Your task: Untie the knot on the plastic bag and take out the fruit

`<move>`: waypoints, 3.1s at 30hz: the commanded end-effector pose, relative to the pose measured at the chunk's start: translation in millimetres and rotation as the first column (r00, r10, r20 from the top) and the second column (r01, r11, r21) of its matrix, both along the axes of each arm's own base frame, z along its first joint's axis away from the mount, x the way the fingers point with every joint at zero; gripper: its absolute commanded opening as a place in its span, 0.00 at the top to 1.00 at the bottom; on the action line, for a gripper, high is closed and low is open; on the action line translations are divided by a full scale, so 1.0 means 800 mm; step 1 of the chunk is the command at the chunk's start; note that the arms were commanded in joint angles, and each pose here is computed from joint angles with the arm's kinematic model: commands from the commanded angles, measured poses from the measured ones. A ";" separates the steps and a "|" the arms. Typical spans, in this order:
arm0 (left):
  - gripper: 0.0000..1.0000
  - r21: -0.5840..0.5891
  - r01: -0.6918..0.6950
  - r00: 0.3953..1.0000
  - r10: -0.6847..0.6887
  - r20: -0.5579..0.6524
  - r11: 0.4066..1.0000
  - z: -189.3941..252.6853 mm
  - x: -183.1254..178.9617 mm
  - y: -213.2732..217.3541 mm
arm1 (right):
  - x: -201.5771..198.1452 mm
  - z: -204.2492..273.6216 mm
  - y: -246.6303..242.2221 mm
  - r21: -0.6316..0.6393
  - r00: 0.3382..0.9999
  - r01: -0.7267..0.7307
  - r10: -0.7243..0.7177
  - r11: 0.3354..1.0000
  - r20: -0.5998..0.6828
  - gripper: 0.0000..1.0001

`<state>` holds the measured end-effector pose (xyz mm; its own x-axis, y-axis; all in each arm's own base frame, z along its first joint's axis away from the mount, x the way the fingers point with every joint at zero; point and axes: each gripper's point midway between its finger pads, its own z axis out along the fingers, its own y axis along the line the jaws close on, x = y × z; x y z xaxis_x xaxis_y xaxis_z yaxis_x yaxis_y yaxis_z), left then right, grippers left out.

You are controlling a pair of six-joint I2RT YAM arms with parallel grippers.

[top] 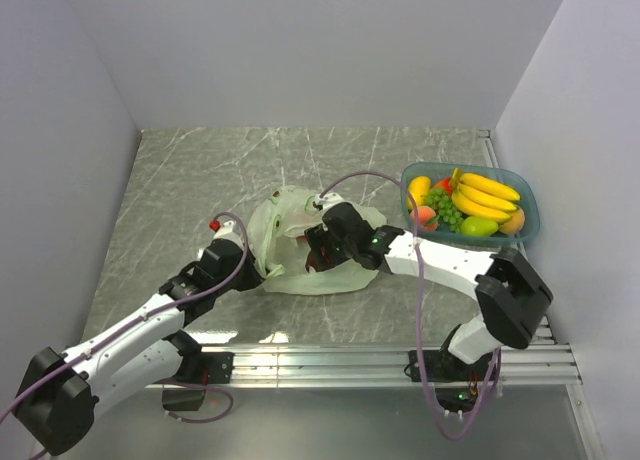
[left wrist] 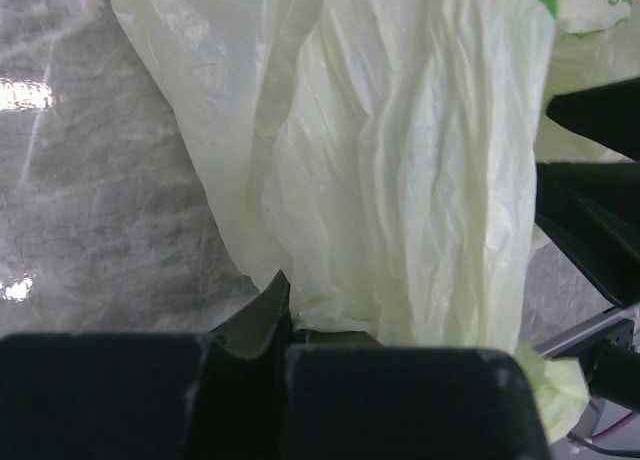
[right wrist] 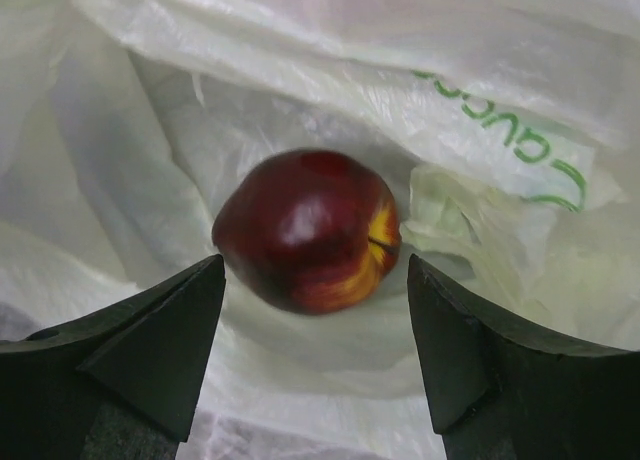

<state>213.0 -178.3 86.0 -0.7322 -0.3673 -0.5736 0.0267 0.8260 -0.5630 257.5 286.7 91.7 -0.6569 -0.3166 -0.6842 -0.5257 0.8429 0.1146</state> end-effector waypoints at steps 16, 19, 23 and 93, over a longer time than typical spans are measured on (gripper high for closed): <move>0.99 -0.031 0.036 0.999 -0.036 -0.001 0.999 0.000 -0.012 -0.006 | 0.009 -0.059 0.042 0.049 0.995 0.045 -0.041 0.998 -0.086 0.16; 0.99 -0.027 0.042 0.999 -0.042 0.000 0.999 0.000 -0.012 -0.007 | 0.002 -0.059 0.043 0.049 0.995 0.020 -0.015 0.999 -0.100 0.15; 0.99 -0.029 0.042 0.999 -0.042 0.006 0.999 0.002 -0.011 -0.007 | -0.013 -0.064 0.046 0.038 0.992 -0.022 0.027 0.999 -0.120 0.02; 0.99 -0.037 0.016 0.999 -0.014 0.038 0.999 0.029 -0.006 -0.003 | 0.115 0.172 -0.231 0.294 0.836 0.412 -0.486 0.862 0.255 0.12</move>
